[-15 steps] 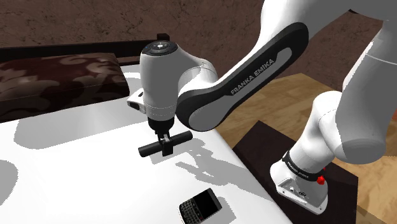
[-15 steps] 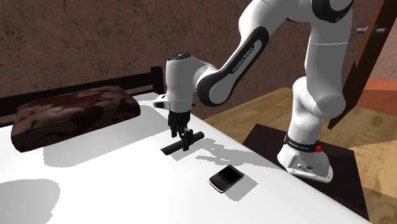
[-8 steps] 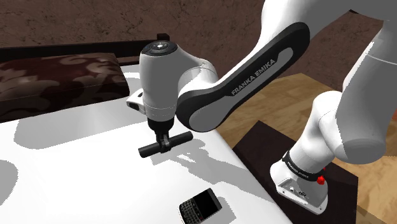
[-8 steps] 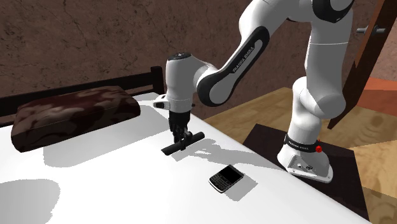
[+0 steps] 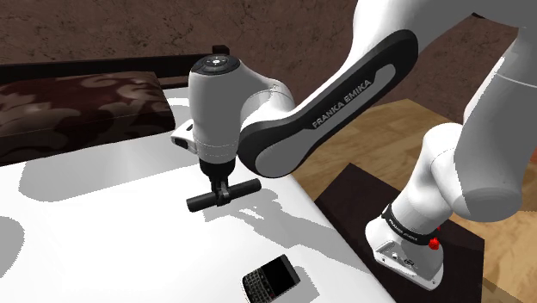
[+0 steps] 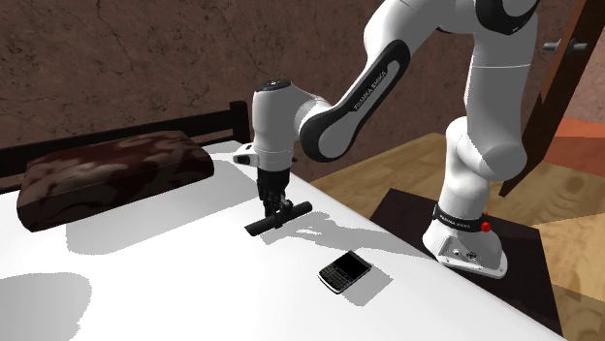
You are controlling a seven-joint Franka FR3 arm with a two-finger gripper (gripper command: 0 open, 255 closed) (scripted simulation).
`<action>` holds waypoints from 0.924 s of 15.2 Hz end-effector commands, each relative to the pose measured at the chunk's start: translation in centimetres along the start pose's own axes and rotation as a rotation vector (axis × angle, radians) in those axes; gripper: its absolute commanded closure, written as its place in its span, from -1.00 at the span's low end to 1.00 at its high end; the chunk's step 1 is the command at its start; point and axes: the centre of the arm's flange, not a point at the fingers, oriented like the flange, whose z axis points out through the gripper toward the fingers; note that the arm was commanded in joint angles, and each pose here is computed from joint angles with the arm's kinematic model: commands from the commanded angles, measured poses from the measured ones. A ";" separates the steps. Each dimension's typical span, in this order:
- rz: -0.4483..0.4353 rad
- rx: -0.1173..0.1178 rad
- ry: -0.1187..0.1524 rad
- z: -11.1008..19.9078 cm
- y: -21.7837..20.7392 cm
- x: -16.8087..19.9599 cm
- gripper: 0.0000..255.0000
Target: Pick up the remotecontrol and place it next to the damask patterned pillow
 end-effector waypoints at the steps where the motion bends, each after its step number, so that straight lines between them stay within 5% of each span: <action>1: 0.002 0.001 -0.002 -0.3 0.1 -0.1 1.00; 14: 0.002 0.001 -0.002 -7.2 0.7 0.0 1.00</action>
